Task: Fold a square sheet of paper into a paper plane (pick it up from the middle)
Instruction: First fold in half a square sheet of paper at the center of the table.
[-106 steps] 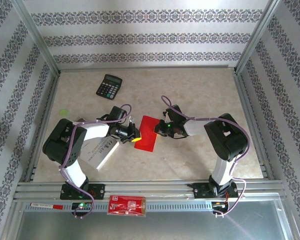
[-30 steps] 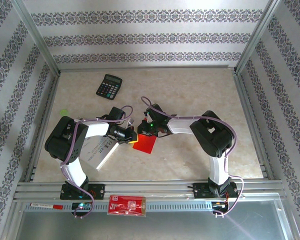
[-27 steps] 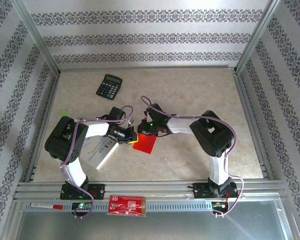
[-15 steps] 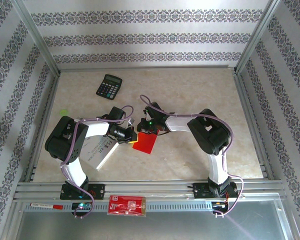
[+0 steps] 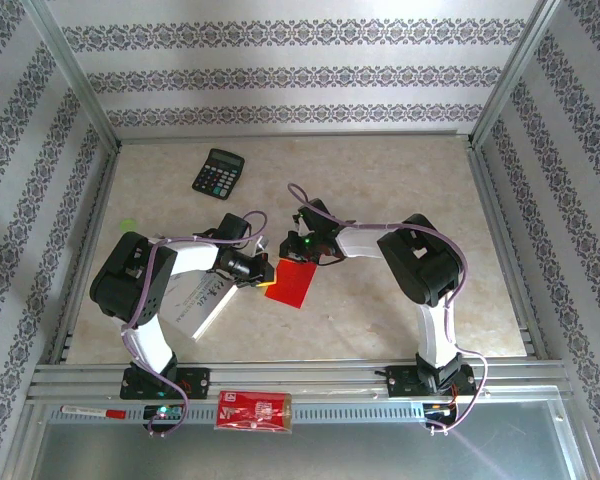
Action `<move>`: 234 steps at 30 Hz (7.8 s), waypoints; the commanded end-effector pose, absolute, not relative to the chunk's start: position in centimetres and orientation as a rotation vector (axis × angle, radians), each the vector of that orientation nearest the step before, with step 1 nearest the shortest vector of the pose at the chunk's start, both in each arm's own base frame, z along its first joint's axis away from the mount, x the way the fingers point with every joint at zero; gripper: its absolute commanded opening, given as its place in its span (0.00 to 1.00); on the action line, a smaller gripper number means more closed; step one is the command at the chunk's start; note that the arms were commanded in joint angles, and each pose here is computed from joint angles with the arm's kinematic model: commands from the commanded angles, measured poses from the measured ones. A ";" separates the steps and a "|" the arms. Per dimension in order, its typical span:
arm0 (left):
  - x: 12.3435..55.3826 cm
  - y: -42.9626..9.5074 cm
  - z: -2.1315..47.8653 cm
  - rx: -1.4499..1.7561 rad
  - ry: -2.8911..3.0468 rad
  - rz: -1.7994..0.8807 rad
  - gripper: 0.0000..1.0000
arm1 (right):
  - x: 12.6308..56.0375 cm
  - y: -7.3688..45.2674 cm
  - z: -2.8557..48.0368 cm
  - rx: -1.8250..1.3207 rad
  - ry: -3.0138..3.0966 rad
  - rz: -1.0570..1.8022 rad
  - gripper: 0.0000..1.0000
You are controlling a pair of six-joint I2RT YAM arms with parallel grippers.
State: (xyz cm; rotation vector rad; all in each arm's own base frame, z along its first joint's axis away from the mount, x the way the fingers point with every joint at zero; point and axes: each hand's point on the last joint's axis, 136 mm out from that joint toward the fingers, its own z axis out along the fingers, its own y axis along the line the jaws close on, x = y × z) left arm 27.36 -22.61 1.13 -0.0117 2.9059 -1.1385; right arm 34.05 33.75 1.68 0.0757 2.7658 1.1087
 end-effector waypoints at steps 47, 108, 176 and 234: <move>20.4 -16.8 -6.0 -0.116 3.286 -0.609 0.00 | 44.9 26.1 -0.6 0.366 2.735 0.858 0.06; 30.4 -24.7 5.2 -0.087 2.829 -1.122 0.05 | 33.3 30.0 -3.7 0.101 2.896 0.965 0.03; 17.8 -20.0 -2.1 -0.299 3.133 -1.184 0.00 | 32.5 28.3 -5.2 0.162 2.946 0.828 0.00; 33.9 -25.5 2.0 -0.247 2.768 -0.940 0.03 | 25.0 23.6 6.2 -0.078 2.830 0.912 0.33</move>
